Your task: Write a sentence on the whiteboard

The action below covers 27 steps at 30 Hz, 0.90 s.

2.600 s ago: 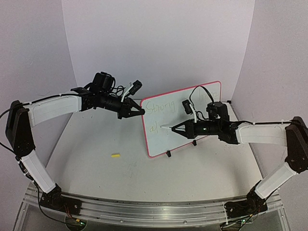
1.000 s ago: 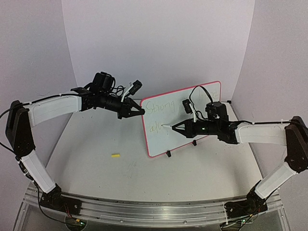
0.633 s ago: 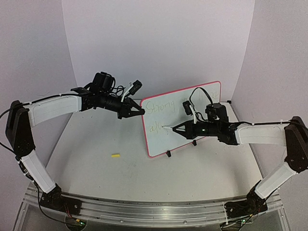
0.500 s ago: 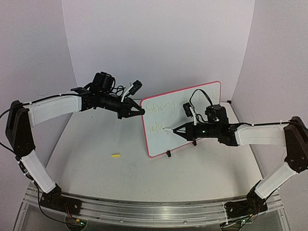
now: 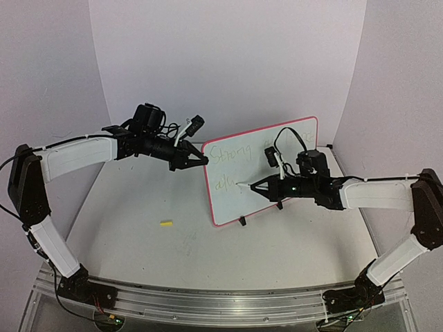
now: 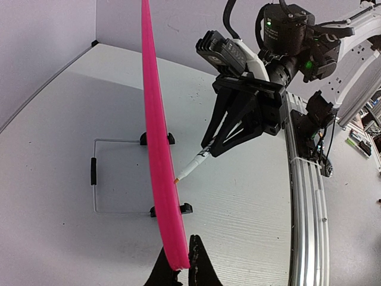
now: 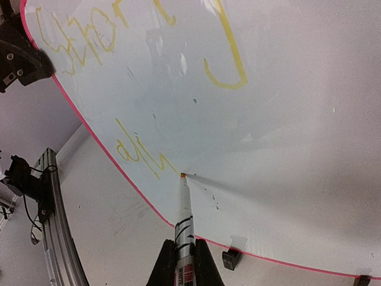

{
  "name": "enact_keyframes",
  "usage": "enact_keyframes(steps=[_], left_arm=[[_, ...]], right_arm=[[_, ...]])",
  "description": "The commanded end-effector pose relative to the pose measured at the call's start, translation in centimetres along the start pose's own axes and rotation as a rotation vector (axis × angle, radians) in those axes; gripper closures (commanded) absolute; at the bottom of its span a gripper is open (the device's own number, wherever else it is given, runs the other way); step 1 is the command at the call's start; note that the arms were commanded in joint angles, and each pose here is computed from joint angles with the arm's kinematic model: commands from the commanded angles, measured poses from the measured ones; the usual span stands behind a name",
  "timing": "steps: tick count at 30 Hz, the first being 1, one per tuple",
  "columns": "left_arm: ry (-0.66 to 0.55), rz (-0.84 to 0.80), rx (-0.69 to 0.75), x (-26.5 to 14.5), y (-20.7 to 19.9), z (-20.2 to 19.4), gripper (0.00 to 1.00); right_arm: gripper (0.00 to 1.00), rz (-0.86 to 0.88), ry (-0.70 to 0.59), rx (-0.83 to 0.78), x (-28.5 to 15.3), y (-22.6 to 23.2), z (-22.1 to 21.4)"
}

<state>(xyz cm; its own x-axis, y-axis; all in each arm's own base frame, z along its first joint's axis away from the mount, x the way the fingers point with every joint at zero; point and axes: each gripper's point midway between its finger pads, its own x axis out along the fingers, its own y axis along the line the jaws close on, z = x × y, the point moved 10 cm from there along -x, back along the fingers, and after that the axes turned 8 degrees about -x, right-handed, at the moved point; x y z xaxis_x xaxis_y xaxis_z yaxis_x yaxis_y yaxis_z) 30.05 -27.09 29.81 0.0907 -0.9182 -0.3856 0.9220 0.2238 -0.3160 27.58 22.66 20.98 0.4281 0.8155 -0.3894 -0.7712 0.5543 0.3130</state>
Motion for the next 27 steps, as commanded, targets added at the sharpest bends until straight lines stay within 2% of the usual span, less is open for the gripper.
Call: enact_keyframes(steps=[1,20,27], left_arm=[[0.031,-0.06,0.032,0.1,-1.5,-0.2,1.0],[0.036,-0.062,0.026,0.2,-1.4,-0.4,1.0],[0.036,-0.062,0.026,0.2,-1.4,-0.4,1.0]], right_arm=[[1.0,-0.065,-0.136,-0.066,-1.3,0.4,3.8],[1.0,-0.017,-0.173,-0.087,-2.5,1.4,4.5],[1.0,0.059,-0.123,-0.063,-2.5,1.6,2.7]])
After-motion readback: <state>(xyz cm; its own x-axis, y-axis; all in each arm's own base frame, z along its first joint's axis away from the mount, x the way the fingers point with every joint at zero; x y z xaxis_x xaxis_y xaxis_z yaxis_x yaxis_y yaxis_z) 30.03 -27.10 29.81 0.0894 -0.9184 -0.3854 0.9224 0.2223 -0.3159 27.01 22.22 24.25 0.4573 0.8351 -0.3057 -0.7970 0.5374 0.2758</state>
